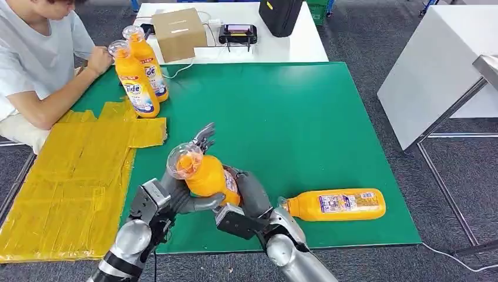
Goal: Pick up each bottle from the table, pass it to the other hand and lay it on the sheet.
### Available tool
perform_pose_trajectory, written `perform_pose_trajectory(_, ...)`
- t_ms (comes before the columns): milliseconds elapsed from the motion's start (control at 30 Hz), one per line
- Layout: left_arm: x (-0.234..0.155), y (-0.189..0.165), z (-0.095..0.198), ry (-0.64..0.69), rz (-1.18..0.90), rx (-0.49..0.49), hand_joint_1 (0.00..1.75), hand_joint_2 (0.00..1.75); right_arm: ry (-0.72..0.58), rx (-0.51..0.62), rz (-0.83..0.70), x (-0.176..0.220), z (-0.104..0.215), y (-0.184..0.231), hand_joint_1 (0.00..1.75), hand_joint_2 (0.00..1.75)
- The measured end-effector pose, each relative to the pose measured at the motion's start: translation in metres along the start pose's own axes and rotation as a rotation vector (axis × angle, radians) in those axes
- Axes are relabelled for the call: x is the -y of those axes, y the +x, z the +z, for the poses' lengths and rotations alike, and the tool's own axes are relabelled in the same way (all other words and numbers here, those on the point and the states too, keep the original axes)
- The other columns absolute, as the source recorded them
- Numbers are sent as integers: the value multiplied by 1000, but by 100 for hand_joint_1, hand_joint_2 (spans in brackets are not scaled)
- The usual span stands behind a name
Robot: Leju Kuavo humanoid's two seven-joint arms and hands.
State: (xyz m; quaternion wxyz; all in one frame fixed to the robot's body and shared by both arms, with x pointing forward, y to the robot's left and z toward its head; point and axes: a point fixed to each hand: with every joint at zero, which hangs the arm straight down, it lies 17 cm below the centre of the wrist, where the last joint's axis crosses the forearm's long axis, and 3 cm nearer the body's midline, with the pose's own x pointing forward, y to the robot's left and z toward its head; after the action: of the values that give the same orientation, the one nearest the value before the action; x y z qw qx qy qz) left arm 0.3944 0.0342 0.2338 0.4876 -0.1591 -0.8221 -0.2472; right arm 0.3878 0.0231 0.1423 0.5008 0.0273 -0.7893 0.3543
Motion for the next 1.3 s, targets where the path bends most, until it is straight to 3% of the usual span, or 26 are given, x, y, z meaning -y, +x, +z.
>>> perform_pose_trajectory(1067, -3, 1, -4, 25, 37, 5, 175, 175, -12, 4, -12, 2, 1, 3, 173, 175)
perform_pose_trajectory(1100, -4, 1, -4, 30, 44, 5, 175, 175, -12, 4, -12, 2, 1, 3, 168, 175)
perform_pose_trajectory(1133, -4, 2, -4, 33, 53, 8, 175, 175, -12, 4, -12, 2, 1, 3, 136, 175)
perform_pose_trajectory(1167, -5, 2, -4, 38, 61, 10, 175, 175, -12, 4, -12, 2, 1, 3, 51, 175)
perform_pose_trajectory(1200, -6, 2, -4, 40, 63, 13, 175, 175, -12, 4, -12, 2, 1, 3, 0, 175)
perform_pose_trajectory(1300, -10, 3, -4, 56, 65, 17, 175, 175, -16, 10, -26, 3, 1, 5, 0, 175)
